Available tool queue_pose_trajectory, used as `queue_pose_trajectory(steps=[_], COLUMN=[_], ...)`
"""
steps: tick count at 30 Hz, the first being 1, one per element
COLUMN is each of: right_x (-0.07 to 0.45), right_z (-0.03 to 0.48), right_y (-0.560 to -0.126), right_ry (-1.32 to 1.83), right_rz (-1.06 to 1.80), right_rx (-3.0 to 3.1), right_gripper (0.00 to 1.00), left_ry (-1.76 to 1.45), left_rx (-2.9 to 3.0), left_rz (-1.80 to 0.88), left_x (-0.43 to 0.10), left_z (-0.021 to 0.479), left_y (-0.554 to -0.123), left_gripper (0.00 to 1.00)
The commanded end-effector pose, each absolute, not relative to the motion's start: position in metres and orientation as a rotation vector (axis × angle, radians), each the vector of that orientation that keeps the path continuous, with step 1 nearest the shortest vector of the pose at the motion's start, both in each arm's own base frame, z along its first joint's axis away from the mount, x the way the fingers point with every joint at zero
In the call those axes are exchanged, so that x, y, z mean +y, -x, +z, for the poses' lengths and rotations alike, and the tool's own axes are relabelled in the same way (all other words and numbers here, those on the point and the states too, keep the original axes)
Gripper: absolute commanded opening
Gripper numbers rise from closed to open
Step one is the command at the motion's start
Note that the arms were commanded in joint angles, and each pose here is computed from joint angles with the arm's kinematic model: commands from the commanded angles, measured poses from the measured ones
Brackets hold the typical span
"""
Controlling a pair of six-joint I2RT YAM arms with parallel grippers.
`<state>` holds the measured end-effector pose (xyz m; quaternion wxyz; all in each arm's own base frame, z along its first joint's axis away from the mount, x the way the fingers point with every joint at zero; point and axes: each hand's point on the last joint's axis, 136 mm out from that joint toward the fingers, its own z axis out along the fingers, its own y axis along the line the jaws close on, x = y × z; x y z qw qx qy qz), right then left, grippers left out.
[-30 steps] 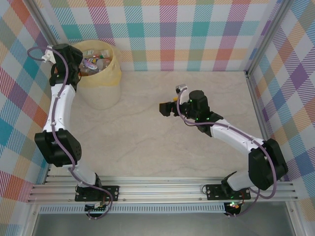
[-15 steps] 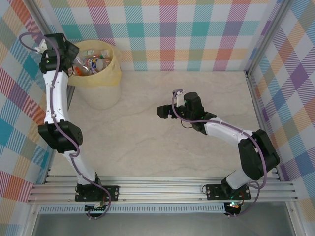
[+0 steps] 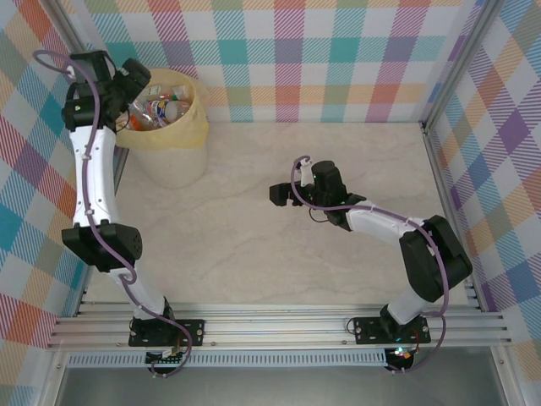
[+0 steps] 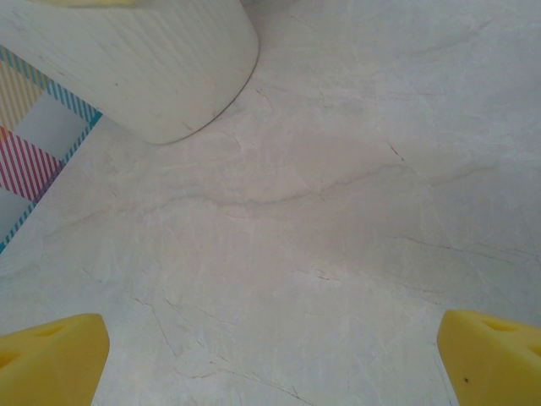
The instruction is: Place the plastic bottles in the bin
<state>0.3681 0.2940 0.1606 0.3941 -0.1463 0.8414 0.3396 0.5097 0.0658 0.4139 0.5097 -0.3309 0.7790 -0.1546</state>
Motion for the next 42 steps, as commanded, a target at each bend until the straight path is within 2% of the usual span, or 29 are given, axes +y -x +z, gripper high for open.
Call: queue_pose_trajectory(steps=[1,6,11,17,25,31,38,42], right_x=[0.295,0.293,0.292,0.290,0.272,0.226,0.148,0.105], right_z=[0.164,0.157,0.157,0.165,0.212,0.249,0.255,0.254], right_y=[-0.371,-0.369,-0.368,-0.368,-0.371,-0.380,-0.378,-0.371], right_ry=[0.361,0.346,0.344,0.327,0.296,0.154,-0.020,-0.046], right_rz=[0.877,0.872,0.871,0.876,0.786,0.545,0.206,0.061], right_rx=[2.118,2.141,2.141,2.120,1.990,1.902,1.874,1.853], right_gripper=[1.00,1.00,1.00,1.00,1.00,1.00,1.00,1.00], left_ry=[0.785,0.877,0.926,0.847,0.662,0.547,0.451,0.423], left_rx=[1.930,2.005,2.000,1.937,1.884,1.863,1.788,1.731], left_rz=[-0.449,-0.339,-0.287,-0.342,-0.312,-0.436,-0.611,-0.600], left_x=[0.052,0.068,0.078,0.070,0.057,0.029,-0.010,-0.013], left_z=[0.387,0.344,0.339,0.383,0.445,0.447,0.425,0.402], left_y=[-0.534,-0.541,-0.533,-0.517,-0.464,-0.427,-0.371,-0.341], left_gripper=[1.00,1.00,1.00,1.00,1.00,1.00,1.00,1.00])
